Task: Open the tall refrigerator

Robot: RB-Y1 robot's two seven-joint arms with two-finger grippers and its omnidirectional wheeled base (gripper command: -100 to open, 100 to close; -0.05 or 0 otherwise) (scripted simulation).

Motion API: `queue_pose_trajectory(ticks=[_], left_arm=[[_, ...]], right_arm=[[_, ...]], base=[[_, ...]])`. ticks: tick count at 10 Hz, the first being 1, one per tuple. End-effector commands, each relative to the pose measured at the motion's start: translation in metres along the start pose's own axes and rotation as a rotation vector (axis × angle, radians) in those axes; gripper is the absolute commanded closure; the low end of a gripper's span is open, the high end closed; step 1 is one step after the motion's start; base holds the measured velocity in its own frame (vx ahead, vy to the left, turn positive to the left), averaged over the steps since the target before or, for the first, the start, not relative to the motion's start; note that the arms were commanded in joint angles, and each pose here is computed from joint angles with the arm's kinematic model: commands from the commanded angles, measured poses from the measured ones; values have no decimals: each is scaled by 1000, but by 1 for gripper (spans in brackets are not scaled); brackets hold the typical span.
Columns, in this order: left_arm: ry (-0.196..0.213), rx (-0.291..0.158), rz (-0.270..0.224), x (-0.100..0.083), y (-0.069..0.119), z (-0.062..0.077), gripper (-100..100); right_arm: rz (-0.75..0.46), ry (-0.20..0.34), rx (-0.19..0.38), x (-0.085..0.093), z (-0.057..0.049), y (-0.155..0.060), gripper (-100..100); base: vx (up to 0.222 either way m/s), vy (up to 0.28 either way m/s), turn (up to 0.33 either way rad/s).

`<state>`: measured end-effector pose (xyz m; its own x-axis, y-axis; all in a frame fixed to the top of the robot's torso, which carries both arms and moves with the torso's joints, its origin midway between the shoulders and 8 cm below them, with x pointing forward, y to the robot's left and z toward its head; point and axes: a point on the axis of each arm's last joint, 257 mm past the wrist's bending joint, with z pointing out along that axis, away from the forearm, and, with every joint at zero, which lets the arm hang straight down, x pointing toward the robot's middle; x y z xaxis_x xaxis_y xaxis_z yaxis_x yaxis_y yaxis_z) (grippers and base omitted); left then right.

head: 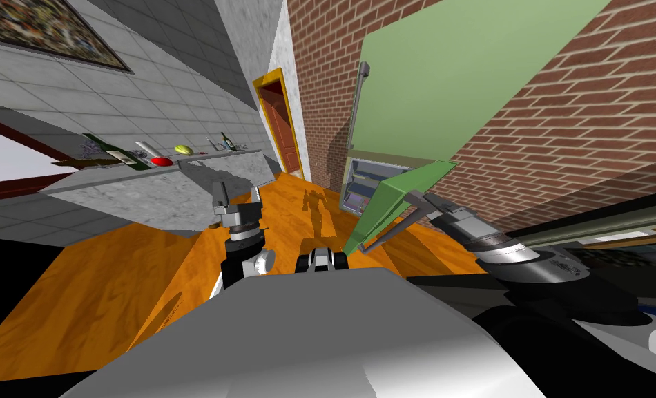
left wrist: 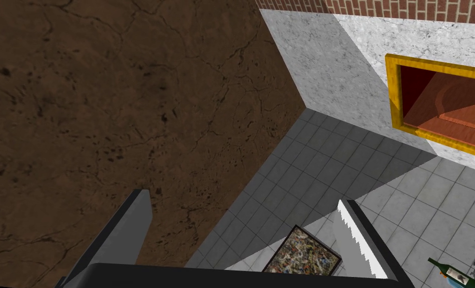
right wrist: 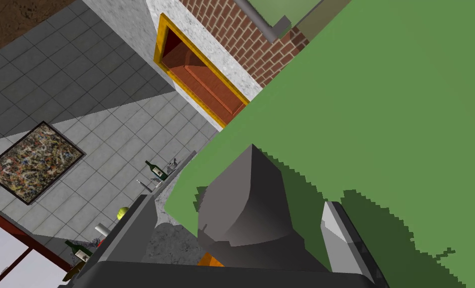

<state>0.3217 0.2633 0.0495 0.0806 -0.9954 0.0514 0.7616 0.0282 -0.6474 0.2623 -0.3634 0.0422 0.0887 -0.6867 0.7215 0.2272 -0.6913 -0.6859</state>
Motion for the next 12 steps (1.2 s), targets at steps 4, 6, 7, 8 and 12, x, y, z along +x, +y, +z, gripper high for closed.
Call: queue_pose_trajectory(ticks=[4,6,7,8,12], left_arm=[[0,0,0,0,0,0,0],[0,0,0,0,0,0,0],[0,0,0,0,0,0,0],[0,0,0,0,0,0,0],[0,0,0,0,0,0,0]], right_arm=[[-3,-12,21,-4,4,-8,-100],[6,-2,4,6,1,-7,-100],[10,-3,7,9,1,-10,-100],[13,-4,9,11,2,-14,-100],[24,-10,18,18,3,-25,-100]], base=[[10,6,-3],[-9,-4,-4],[0,6,-45],[1,6,-38],[-5,0,-18]])
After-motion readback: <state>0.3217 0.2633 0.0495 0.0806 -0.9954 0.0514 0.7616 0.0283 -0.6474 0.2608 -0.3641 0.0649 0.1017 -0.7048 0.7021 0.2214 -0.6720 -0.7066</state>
